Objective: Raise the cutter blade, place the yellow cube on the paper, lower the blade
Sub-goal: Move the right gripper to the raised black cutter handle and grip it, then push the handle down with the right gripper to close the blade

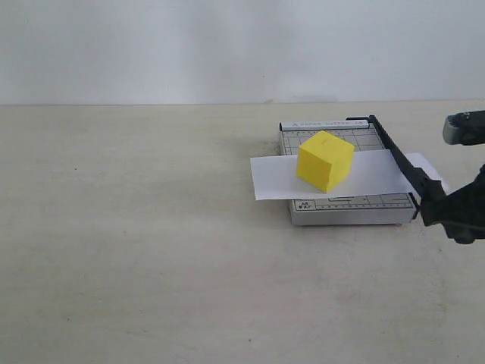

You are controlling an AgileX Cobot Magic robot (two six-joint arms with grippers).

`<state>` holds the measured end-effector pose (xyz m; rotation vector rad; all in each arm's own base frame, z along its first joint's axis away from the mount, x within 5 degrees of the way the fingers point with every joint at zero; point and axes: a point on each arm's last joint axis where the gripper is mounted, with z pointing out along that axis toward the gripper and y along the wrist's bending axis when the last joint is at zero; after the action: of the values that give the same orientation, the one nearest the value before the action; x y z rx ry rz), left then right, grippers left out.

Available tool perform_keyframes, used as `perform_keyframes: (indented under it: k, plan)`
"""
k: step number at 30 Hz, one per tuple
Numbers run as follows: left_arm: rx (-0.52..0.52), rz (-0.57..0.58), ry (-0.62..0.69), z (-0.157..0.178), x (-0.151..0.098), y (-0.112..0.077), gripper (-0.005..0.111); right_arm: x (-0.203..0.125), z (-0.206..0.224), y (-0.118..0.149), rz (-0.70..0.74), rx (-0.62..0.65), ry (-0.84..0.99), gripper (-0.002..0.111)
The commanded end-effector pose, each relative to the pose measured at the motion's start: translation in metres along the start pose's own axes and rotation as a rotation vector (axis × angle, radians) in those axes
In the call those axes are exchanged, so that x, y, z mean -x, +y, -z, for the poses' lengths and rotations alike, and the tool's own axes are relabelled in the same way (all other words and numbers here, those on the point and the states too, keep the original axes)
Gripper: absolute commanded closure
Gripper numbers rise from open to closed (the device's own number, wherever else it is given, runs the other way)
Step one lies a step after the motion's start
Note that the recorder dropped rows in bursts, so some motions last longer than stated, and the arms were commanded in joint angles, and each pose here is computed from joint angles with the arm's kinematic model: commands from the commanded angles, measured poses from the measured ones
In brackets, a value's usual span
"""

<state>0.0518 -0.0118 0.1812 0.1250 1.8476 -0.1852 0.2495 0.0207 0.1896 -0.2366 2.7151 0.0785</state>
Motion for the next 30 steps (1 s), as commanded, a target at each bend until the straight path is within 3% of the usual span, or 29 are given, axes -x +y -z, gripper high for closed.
perform_keyframes:
  k: [1,13,30]
  plan:
    - [0.005,-0.007,-0.012,0.000,0.000,0.000,0.102,-0.019,-0.013,0.000,0.022,-0.001,0.066,0.104]
    - [0.005,-0.007,-0.012,0.000,0.000,0.000,0.102,-0.023,-0.032,-0.002,0.017,0.000,0.116,0.104]
    - [0.005,-0.007,-0.012,0.000,0.000,0.000,0.102,-0.016,-0.035,-0.004,0.018,-0.019,0.039,0.104]
